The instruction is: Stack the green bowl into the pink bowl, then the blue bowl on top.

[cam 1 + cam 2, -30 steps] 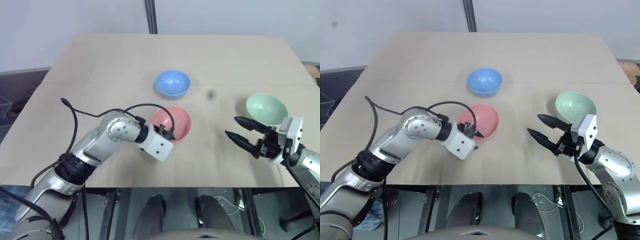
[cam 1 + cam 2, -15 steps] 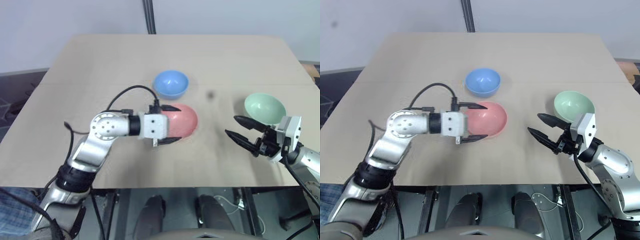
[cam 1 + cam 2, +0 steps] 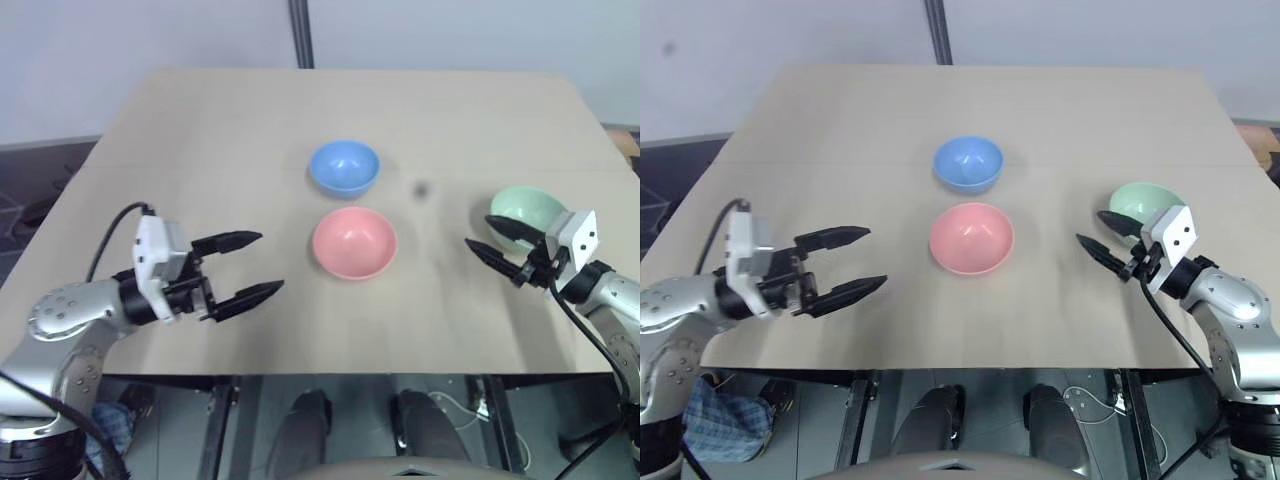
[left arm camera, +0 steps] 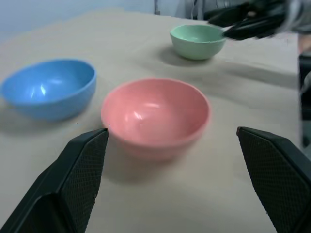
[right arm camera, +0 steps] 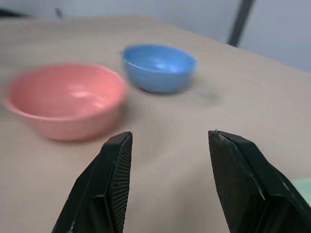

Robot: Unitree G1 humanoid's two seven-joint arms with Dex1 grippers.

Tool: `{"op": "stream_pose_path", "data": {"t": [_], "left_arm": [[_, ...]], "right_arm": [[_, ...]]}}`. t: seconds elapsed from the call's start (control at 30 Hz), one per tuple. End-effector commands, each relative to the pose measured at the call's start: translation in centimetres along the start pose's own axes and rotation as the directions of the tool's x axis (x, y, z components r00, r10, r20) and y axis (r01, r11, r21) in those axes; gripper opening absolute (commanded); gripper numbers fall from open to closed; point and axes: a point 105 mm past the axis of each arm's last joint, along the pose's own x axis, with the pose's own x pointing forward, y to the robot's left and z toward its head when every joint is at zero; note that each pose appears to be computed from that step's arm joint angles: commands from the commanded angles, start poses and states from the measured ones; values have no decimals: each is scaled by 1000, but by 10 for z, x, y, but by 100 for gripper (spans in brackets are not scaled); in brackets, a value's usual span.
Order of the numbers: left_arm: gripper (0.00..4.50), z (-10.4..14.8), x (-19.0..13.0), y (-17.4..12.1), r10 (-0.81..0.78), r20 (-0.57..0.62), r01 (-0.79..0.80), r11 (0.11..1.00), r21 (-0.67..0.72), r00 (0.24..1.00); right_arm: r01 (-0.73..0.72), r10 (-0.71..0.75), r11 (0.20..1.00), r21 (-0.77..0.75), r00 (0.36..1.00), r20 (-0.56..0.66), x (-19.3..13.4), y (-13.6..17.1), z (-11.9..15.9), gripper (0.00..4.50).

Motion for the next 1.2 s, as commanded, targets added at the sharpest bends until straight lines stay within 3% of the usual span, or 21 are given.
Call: {"op": "stream_pose_path", "data": {"t": [0.03, 0.3, 0.6, 0.7, 0.8, 0.83, 1.07, 1.2], "left_arm": [[447, 12, -9, -8, -36, 2, 36, 998, 48, 999], [447, 5, -16, -24, -123, -44, 123, 992, 11, 991], [447, 3, -10, -26, -141, -34, 142, 990, 11, 989], [450, 3, -9, -27, -145, -31, 146, 989, 11, 989], [450, 3, -8, -26, -147, -26, 148, 989, 11, 989], [450, 3, -7, -26, -148, -24, 149, 989, 11, 989], [450, 5, -7, -22, -123, -3, 123, 992, 18, 992], [450, 2, -8, -20, -111, -15, 111, 994, 19, 994]], "right_arm": [[67, -71, 994, -87, 997, -43, 4, -18, -4, 262], [205, -235, 967, -149, 945, -228, 10, -47, -37, 262], [212, -228, 973, -90, 840, -492, 3, -44, -68, 262], [224, -247, 969, -108, 834, -493, 4, -48, -64, 183], [207, -236, 972, -113, 840, -489, 3, -47, -63, 34], [197, -228, 974, -114, 842, -488, 3, -45, -63, 5], [155, -193, 980, -121, 874, -446, 8, -39, -54, 5], [58, -98, 991, -122, 930, -354, 19, -26, -30, 5]]}}
